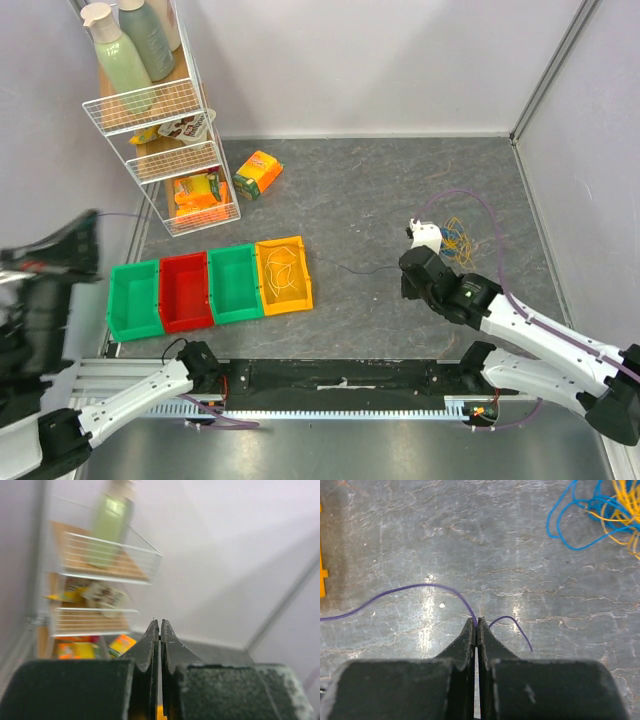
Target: Untangle the cables
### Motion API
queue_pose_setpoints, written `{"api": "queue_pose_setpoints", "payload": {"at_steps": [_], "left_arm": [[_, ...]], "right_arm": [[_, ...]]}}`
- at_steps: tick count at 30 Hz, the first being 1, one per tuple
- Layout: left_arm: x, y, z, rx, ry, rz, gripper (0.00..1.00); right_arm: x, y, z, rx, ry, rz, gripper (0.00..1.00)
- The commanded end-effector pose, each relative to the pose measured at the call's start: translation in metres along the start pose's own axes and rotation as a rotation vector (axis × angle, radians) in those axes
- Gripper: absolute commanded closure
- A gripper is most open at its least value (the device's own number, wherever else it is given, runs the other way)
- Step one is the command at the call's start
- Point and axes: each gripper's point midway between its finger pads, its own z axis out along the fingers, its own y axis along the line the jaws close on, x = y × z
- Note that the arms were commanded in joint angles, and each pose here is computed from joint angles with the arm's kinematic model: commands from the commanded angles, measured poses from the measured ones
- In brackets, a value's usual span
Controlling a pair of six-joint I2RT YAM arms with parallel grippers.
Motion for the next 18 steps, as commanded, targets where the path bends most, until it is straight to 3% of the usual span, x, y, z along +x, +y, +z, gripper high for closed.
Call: {"api": "queue_pose_setpoints", "payload": {"at_steps": [1,11,14,18], "left_arm": [[-0.031,0.087,-0.032,-0.354,-0.092,0.244,0.98],[-0.056,0.127,-0.066,-0.489,-0.121,0.318,0.98],[-0.046,0.119,-0.059,-0.461,-0.097,0.328,0.98],[-0.009,0.086,-0.028,-0.343,0.020,0.395,0.98]], "right_arm": [[-0.016,-0.024,-0.005,0.125,-0.076,0.059,1.00],[-0.018,-0.038,-0.009,0.158,-0.104,0.089,1.00],[-0.020,-0.014,-0.005,0.039,-0.093,0.027,1.00],[-0.032,0.026,-0.008,-0.140,-0.119,-0.060,1.00]]}}
